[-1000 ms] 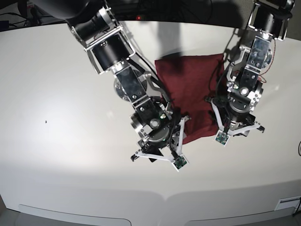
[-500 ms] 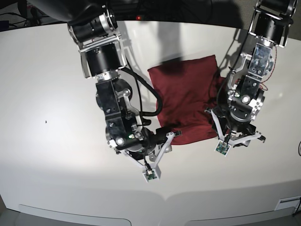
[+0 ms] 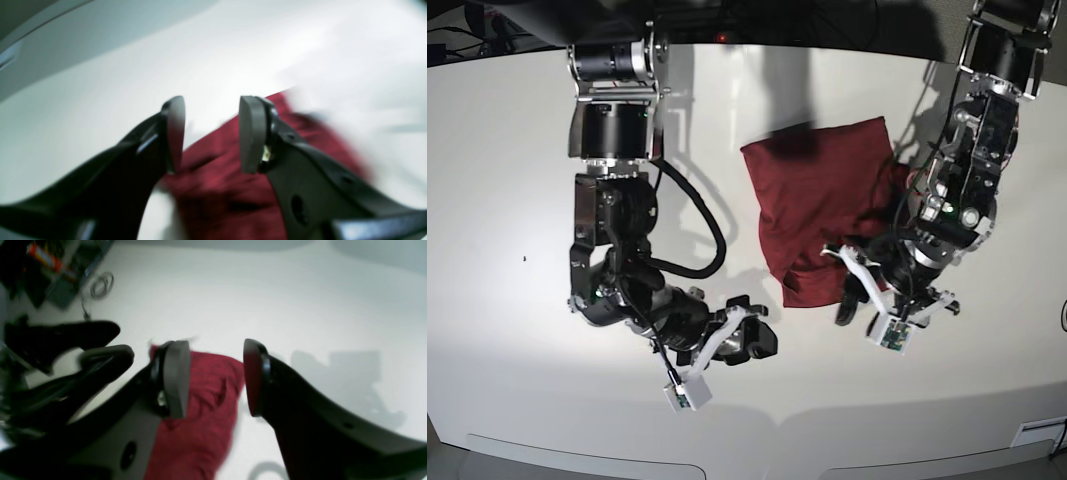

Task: Fold the T-shirt properly
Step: 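Open both grippers and pull them away from the folded shirt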

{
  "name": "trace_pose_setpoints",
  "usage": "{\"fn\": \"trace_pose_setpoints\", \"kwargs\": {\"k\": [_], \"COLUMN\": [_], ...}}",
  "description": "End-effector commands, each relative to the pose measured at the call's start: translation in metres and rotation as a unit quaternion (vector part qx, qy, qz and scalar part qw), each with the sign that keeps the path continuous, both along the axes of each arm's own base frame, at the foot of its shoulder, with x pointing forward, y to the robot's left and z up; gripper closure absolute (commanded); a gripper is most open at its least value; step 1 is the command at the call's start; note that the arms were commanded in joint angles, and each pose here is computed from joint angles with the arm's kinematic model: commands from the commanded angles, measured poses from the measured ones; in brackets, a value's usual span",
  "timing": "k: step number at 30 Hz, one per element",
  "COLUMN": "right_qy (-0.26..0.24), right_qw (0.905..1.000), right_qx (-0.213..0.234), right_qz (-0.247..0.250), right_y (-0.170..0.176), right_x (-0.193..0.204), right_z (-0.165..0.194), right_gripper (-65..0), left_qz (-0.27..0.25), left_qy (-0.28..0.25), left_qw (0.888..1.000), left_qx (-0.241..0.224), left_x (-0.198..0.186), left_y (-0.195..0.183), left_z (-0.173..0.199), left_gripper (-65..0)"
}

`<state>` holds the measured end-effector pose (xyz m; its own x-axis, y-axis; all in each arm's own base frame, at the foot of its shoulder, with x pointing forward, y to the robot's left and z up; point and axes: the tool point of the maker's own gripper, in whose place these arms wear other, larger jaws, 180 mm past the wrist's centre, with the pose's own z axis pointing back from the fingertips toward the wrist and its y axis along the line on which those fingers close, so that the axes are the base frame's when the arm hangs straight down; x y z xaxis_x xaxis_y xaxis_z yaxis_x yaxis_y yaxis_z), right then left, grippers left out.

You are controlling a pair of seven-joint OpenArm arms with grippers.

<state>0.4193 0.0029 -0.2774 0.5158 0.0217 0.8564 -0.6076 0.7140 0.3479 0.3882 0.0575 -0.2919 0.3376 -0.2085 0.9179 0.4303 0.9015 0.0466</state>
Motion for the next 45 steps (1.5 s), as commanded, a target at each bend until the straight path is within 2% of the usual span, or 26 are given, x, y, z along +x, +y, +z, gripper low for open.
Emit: {"fn": "trace_pose_setpoints", "kwargs": {"k": [1, 7, 11, 16, 19, 21, 25, 30, 34, 36, 39, 45], "right_qy": [-0.035, -0.052, -0.048, -0.025, -0.009, 0.000, 0.008, 0.008, 0.007, 0.007, 0.007, 0.004], "right_qw": [0.9993, 0.9959, 0.9924, 0.9894, 0.9893, 0.9894, 0.9893, 0.9892, 0.9895, 0.9896, 0.9895, 0.9898], "right_qx": [0.005, -0.071, -0.112, -0.142, -0.145, -0.145, -0.146, -0.146, -0.144, -0.144, -0.144, -0.142], "right_qz": [-0.004, -0.023, -0.021, -0.014, -0.010, -0.009, -0.007, -0.007, -0.007, -0.007, -0.007, -0.008], "right_y": [-0.007, -0.057, -0.077, -0.091, -0.091, -0.091, -0.091, -0.091, -0.090, -0.090, -0.090, -0.090], "right_x": [0.005, -0.029, -0.059, -0.091, -0.104, -0.110, -0.116, -0.116, -0.115, -0.115, -0.115, -0.114], "right_z": [0.021, 0.005, -0.008, -0.028, -0.039, -0.044, -0.049, -0.049, -0.049, -0.048, -0.048, -0.047], "right_gripper": [-26.9, -26.9, -26.9, -26.9, -26.9, -26.9, -26.9, -26.9, -26.9, -26.9, -26.9, -26.9], "left_qz": [-0.009, -0.057, -0.072, -0.061, -0.016, 0.005, 0.016, 0.040, 0.052, 0.057, 0.053, 0.044], "left_qy": [-0.031, -0.025, -0.060, -0.117, -0.112, -0.114, -0.141, -0.084, -0.030, -0.022, -0.040, -0.080], "left_qw": [0.999, 0.994, 0.992, 0.989, 0.991, 0.990, 0.984, 0.990, 0.994, 0.995, 0.994, 0.992], "left_qx": [-0.018, -0.087, -0.081, -0.070, -0.065, -0.082, -0.109, -0.109, -0.090, -0.085, -0.082, -0.090], "left_x": [0.004, -0.033, -0.053, -0.049, -0.040, -0.039, -0.035, -0.027, -0.029, -0.032, -0.035, -0.027], "left_y": [-0.008, -0.061, -0.078, -0.072, -0.056, -0.049, -0.043, -0.032, -0.028, -0.024, -0.022, -0.026], "left_z": [0.022, 0.010, 0.005, 0.008, -0.016, -0.032, -0.047, -0.091, -0.136, -0.151, -0.155, -0.132], "left_gripper": [-25.1, -25.1, -25.1, -25.1, -25.1, -25.1, -25.1, -25.1, -25.1, -25.1, -25.1, -25.1]}}
